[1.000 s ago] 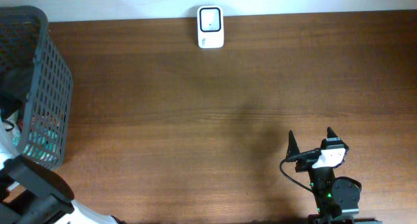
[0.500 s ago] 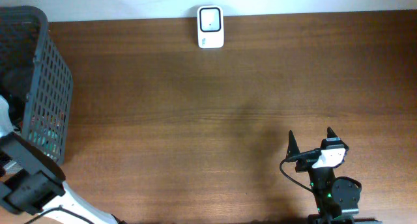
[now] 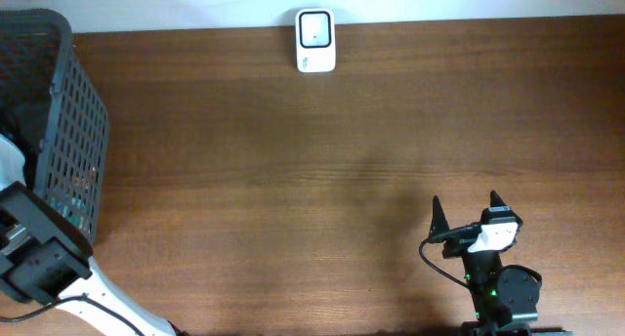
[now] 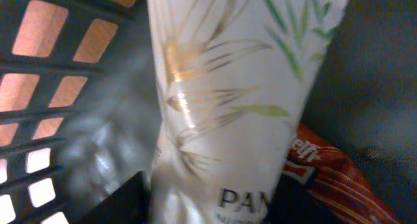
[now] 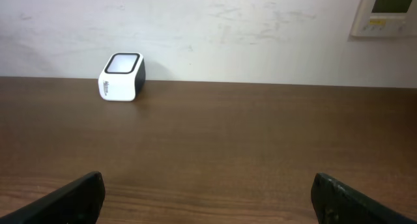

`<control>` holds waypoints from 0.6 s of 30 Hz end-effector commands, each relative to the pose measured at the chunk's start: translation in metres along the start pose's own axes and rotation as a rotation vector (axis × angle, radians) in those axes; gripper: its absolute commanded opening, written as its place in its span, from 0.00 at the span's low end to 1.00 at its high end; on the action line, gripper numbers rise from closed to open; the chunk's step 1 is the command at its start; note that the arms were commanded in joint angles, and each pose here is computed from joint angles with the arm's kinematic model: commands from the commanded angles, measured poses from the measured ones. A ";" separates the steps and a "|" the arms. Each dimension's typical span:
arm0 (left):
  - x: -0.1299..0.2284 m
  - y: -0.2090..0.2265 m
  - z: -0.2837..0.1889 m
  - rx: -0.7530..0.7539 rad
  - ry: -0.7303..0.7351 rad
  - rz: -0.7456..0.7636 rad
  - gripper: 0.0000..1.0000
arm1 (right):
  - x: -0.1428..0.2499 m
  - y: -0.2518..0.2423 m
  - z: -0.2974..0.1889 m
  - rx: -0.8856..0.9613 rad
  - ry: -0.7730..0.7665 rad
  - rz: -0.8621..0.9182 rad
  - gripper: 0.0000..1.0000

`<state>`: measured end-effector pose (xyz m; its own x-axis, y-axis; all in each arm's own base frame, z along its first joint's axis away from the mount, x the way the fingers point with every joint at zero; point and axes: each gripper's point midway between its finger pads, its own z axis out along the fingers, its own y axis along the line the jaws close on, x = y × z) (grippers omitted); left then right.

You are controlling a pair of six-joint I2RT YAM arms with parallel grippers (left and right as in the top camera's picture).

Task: Scan the item barcode
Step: 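Lower the left gripper into the basket and grasp the white Pantene tube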

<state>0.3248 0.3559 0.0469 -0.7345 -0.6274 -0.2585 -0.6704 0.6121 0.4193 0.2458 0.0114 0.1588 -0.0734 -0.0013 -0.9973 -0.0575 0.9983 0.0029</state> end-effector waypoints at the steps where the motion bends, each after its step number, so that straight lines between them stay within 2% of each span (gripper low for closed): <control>1: 0.009 -0.003 0.013 -0.003 0.038 0.020 0.50 | 0.003 -0.002 0.000 0.013 0.004 0.004 0.99; 2: 0.009 -0.004 0.013 0.005 0.039 0.020 0.50 | 0.003 -0.002 0.000 0.013 0.004 0.004 0.99; 5: 0.008 -0.005 0.013 0.013 0.034 0.017 0.65 | 0.003 -0.002 0.000 0.013 0.004 0.004 0.99; 7: 0.006 -0.003 0.015 0.012 0.027 0.007 0.70 | 0.003 -0.002 0.000 0.013 0.004 0.004 0.99; 18: 0.021 -0.004 0.040 0.163 0.099 -0.054 0.60 | 0.003 -0.002 0.000 0.013 0.004 0.004 0.99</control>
<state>0.3226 0.3626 0.0410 -0.7016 -0.6590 -0.2710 -0.7111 0.6236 0.3246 0.2458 0.0114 0.1588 -0.0734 -0.0013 -0.9973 -0.0575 0.9983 0.0029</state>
